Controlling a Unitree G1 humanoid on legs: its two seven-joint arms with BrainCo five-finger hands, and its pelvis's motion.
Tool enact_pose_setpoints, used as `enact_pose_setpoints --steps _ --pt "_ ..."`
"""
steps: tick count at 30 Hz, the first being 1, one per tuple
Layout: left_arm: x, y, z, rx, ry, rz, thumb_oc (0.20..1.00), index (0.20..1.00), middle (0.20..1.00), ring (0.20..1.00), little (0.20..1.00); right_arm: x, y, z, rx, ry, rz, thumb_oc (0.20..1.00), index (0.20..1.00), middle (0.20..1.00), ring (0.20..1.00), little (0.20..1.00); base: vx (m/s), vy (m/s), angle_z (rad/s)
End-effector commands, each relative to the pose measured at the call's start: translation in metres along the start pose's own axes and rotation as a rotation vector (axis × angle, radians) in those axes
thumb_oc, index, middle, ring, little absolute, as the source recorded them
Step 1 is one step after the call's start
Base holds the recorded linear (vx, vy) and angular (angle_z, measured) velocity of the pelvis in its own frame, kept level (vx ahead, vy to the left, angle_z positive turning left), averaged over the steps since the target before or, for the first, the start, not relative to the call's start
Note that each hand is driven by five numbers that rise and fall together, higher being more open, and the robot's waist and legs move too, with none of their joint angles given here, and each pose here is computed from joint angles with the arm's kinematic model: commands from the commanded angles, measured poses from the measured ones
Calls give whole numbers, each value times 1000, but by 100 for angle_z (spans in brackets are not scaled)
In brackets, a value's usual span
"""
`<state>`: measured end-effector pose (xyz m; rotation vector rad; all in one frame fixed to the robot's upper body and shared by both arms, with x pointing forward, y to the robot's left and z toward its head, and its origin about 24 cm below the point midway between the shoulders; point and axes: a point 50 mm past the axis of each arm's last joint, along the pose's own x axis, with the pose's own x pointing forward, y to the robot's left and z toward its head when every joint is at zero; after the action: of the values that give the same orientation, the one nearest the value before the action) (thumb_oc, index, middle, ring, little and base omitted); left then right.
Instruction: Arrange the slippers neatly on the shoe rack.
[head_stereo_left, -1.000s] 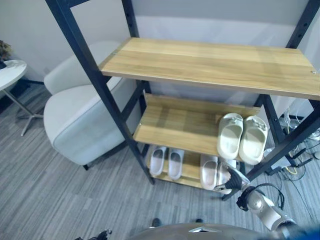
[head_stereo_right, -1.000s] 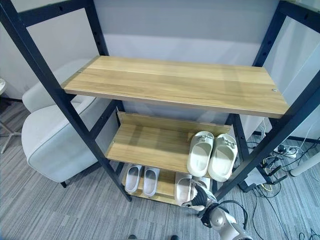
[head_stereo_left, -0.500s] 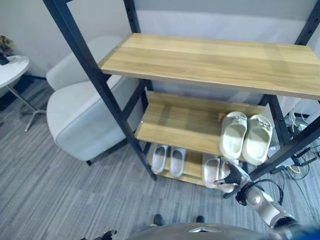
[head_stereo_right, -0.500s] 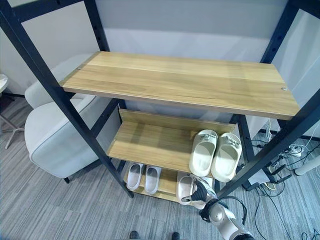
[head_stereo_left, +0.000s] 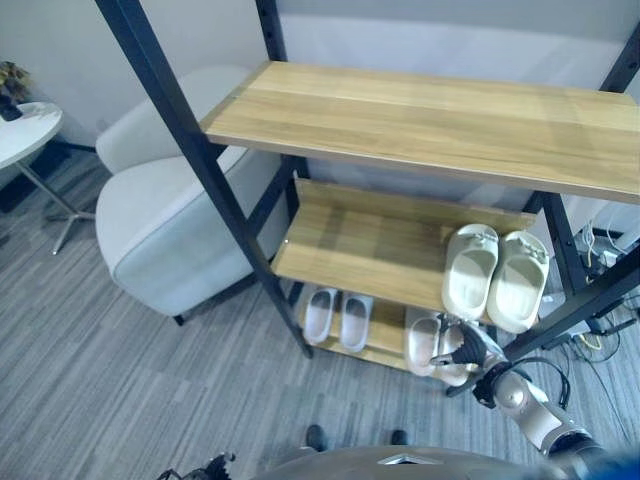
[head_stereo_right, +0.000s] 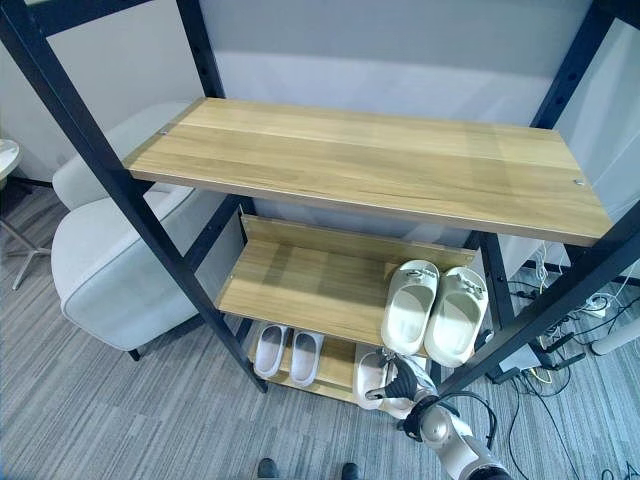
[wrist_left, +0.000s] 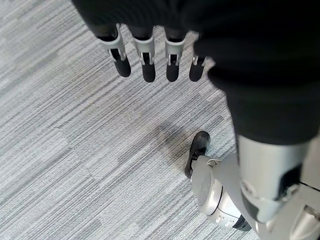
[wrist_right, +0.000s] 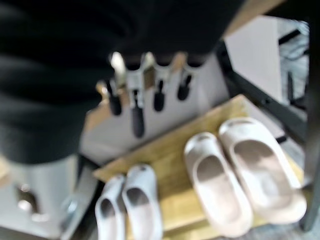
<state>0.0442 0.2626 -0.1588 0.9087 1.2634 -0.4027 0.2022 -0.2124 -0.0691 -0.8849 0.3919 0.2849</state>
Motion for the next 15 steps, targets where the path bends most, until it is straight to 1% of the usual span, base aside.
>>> enact_pose_setpoints --steps 1,15 --pt "3 10 6 -47 8 43 1000 1000 1000 1000 1000 20 -42 25 7 -101 -168 1000 1000 1000 1000 1000 0 0 0" --pt "4 9 10 -60 -2 49 1000 1000 1000 1000 1000 22 -53 25 14 -91 -227 1000 1000 1000 1000 1000 0 0 0"
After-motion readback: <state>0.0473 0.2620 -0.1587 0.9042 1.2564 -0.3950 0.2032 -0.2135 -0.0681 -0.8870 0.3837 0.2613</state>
